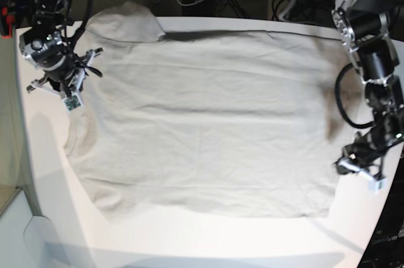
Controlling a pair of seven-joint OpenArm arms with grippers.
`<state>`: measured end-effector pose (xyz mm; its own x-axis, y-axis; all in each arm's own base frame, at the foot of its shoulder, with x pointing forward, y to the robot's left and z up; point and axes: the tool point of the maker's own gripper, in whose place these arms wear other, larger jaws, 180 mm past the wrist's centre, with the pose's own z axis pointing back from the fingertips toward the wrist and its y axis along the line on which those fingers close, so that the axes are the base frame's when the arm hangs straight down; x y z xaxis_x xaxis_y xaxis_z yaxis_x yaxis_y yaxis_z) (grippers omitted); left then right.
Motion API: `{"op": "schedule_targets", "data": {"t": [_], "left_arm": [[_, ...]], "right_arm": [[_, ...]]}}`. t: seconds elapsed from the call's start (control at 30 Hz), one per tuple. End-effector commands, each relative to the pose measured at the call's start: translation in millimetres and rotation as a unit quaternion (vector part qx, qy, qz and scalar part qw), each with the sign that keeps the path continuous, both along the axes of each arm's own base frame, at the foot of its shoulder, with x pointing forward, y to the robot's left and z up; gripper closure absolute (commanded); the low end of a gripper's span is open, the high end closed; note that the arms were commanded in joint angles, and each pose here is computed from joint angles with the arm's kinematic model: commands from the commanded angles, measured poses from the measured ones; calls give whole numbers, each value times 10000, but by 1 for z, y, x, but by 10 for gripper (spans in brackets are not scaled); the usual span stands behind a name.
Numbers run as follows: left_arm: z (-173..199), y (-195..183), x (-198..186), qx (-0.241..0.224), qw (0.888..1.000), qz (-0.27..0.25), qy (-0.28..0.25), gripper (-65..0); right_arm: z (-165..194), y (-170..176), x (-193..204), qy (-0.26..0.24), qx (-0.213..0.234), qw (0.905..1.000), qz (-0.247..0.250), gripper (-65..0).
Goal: Layout the t-shirt on the table in an organized manner, then fold the t-shirt properly
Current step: 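Press the left gripper onto the shirt's side edge and smooth it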
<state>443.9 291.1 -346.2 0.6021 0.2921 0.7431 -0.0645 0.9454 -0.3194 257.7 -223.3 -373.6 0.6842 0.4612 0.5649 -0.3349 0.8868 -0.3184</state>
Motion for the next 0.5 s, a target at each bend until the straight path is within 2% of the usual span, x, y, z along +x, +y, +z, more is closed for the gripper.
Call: {"op": "schedule_targets", "data": {"t": [0.0,0.2,0.33,0.47], "left_arm": [[16,-5,17,67,9994,-70,-321,-2],[-26,-40,35,311,9987,-385,-92,-1],[-56,-42,33,459,9976,-427,306,-1],[-67,-37,31,619,9967,-402,345,-1]], "right_arm": [[12,-4,5,-197,-61,9998,48,-17],[15,-5,6,-247,-77,9997,16,-17],[16,-6,7,-263,-86,9996,10,-17],[17,-6,7,-271,-93,9996,12,-18]]}}
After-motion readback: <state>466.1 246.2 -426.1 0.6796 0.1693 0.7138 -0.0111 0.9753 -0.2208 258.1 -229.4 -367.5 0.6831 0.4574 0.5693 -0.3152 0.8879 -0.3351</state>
